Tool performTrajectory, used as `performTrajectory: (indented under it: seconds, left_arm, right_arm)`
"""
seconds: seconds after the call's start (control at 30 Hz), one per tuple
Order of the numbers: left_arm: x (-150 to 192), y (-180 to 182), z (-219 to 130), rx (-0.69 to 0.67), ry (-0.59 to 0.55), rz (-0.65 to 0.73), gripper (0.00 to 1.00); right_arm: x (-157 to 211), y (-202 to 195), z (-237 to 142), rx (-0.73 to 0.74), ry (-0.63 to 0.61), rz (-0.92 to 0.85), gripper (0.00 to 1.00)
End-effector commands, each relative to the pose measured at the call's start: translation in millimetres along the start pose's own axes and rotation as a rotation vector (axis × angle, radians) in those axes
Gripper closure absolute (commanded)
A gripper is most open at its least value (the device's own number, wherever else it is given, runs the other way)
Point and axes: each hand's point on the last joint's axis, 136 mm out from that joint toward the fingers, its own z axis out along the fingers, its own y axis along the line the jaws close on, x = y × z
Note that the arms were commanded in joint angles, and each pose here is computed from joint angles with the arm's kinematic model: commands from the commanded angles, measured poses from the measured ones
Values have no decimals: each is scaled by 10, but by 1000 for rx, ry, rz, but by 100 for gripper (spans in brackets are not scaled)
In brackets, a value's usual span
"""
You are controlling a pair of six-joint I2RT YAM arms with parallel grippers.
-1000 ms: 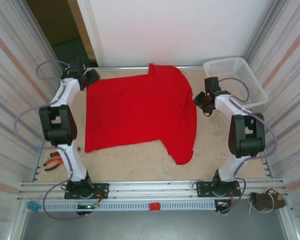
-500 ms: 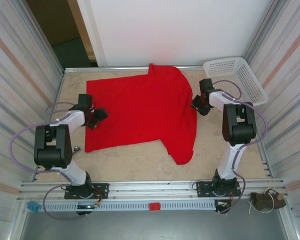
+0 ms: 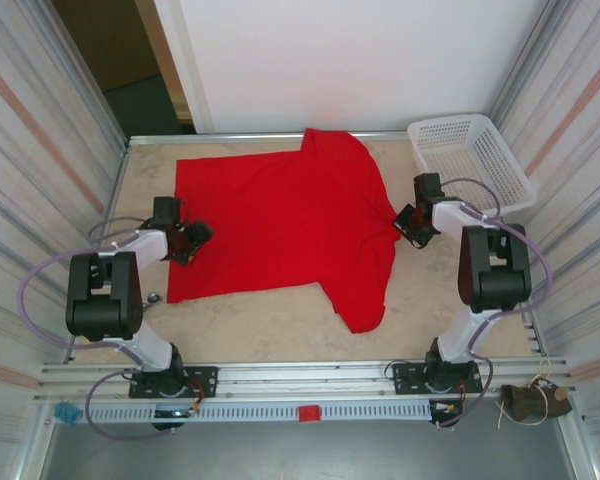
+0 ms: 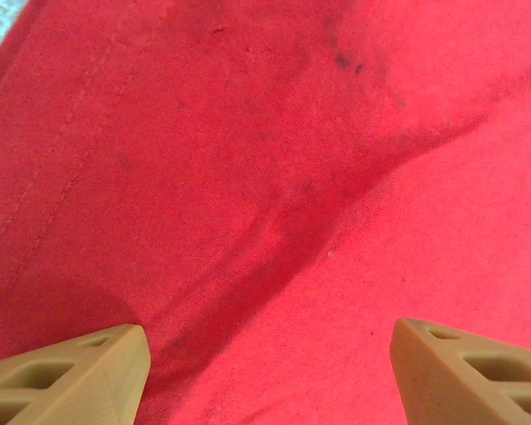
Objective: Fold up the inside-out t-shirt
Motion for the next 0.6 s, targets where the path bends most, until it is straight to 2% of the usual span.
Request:
performTrajectory:
  seconds: [0.0,0.13,0.27,0.37,0.4,0.47,0.5,0.57]
  left_arm:
    - [156,264,50,-75,41,-38,27]
    - [159,243,26,-65,43,-27,27]
    - [174,190,-74,-49,44,5,27]
    - [193,143,-175,-29,37,24,27]
    - [202,130,-207,-22,34,30,27]
    - [196,97,-280,-12,23,38,27]
    - [201,87,-314,-9,21,41,27]
    - [206,52,-407,2,12,52,27]
  right_arm:
    - [-25,-74,-168,-2,-43,47,100]
    - [-14,-223,-146,28,-46,70,100]
    - [-222,-519,-299,85,-120,136,100]
    - [-293,-613,-381,106,-120,141,100]
    - [-298,-605,-399,105,-117,133,94]
    - [-262,-513,-427,56,-95,122,62]
    - [-226,-460,-451,34,-83,116,55]
    - [-118,-318,-567,-9,-73,83,50]
